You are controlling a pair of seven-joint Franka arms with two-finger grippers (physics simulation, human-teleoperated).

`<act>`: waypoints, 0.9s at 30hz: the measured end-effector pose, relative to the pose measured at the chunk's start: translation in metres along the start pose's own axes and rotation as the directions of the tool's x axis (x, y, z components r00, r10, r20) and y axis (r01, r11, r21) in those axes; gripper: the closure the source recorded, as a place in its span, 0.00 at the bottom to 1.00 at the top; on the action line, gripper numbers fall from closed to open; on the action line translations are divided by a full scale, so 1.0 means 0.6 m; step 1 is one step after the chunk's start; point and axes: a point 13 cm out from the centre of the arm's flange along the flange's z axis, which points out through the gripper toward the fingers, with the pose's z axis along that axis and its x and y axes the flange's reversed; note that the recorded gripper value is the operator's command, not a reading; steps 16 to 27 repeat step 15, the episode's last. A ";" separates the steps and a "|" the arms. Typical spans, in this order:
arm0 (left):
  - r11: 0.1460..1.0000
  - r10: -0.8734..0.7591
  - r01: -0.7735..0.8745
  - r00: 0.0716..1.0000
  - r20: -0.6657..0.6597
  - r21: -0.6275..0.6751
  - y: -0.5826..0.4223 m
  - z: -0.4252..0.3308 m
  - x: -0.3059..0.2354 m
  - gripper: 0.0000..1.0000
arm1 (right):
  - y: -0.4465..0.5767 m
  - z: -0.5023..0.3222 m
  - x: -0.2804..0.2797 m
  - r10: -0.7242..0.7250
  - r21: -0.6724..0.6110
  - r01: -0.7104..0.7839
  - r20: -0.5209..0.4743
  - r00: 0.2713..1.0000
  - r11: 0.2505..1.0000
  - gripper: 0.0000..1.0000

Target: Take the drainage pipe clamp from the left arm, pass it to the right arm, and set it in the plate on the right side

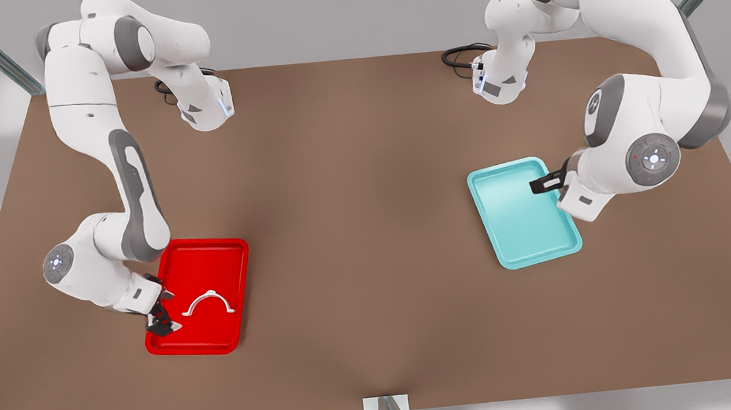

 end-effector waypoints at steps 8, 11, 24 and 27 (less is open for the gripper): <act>0.995 0.102 -0.101 0.994 -0.041 0.018 -0.009 -0.007 0.028 0.00 | 0.010 -0.405 -0.215 0.424 -0.161 -0.456 -0.198 0.884 0.875 0.00; 0.992 0.124 -0.123 0.991 -0.045 0.018 -0.010 -0.006 0.028 0.00 | 0.118 -0.453 -0.188 0.638 -0.173 -0.697 -0.296 0.711 0.696 0.00; 0.989 0.147 -0.147 0.988 -0.044 0.019 -0.010 -0.005 0.027 0.00 | 0.159 -0.454 -0.195 0.774 -0.136 -0.860 -0.386 0.502 0.491 0.00; 0.989 0.147 -0.147 0.988 -0.044 0.019 -0.010 -0.005 0.027 0.00 | 0.159 -0.454 -0.195 0.774 -0.136 -0.860 -0.386 0.502 0.491 0.00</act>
